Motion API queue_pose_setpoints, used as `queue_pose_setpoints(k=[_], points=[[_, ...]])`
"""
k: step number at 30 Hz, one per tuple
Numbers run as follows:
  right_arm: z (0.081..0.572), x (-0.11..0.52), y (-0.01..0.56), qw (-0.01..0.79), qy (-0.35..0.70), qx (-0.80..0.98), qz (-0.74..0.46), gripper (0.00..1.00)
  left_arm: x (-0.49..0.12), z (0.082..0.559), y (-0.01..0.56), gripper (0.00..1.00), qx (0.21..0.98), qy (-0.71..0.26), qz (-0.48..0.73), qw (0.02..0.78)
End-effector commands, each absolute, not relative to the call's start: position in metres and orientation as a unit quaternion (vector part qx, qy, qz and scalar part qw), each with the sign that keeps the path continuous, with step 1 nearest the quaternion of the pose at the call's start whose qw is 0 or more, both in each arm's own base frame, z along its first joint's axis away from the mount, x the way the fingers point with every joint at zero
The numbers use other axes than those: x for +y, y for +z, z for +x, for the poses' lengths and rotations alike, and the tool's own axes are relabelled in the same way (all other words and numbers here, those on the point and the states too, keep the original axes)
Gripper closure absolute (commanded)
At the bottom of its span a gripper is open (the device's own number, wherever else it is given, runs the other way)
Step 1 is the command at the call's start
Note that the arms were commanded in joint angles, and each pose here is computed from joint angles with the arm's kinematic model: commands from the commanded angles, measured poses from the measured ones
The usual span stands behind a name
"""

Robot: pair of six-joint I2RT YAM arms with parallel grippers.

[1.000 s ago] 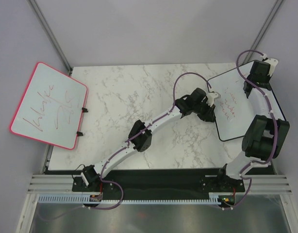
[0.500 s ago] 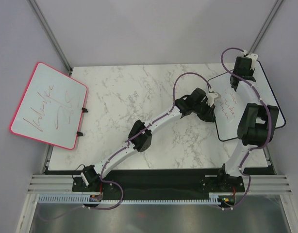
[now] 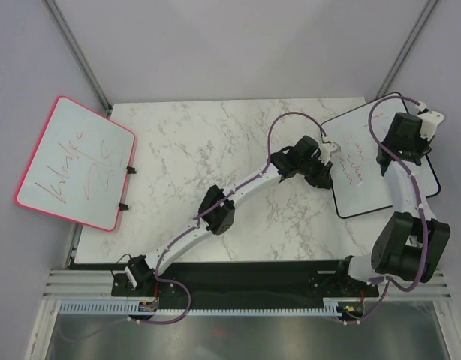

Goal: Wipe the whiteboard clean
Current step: Erase the whiteboard at the whiteboard stand.

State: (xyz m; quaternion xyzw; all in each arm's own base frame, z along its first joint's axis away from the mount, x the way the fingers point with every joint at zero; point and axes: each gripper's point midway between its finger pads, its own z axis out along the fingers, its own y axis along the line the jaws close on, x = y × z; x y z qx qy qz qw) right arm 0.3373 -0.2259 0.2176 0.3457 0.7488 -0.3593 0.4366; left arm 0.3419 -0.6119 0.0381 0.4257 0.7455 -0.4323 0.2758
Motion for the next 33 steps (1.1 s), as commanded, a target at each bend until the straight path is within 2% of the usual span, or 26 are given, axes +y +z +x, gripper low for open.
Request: queue_pose_setpoints(k=[1, 5, 10, 14, 18, 21, 26, 33], points=[[0.341, -0.237, 0.227, 0.449, -0.371, 0.731, 0.355, 1.00, -0.592, 0.353, 0.015, 0.98, 0.795, -0.408, 0.378, 0.242], [0.375, -0.228, 0.227, 0.464, -0.334, 0.744, 0.346, 1.00, -0.592, 0.354, 0.015, 0.98, 0.795, -0.408, 0.377, 0.243], [0.421, -0.187, 0.199, 0.458, -0.325, 0.775, 0.289, 1.00, -0.592, 0.354, 0.015, 0.98, 0.795, -0.408, 0.377, 0.242], [0.463, -0.188, 0.204, 0.471, -0.309, 0.776, 0.284, 1.00, -0.592, 0.354, 0.016, 0.98, 0.795, -0.409, 0.376, 0.242], [0.487, -0.196, 0.201, 0.449, -0.335, 0.788, 0.255, 1.00, -0.591, 0.355, 0.016, 0.98, 0.795, -0.411, 0.375, 0.242], [0.485, -0.204, 0.212, 0.447, -0.358, 0.778, 0.260, 1.00, -0.591, 0.355, 0.015, 0.98, 0.796, -0.412, 0.373, 0.240], [0.450, -0.224, 0.221, 0.419, -0.407, 0.767, 0.265, 1.00, -0.591, 0.355, 0.015, 0.98, 0.795, -0.412, 0.375, 0.240], [0.421, -0.223, 0.224, 0.427, -0.410, 0.758, 0.274, 1.00, -0.592, 0.354, 0.015, 0.98, 0.795, -0.412, 0.375, 0.240]])
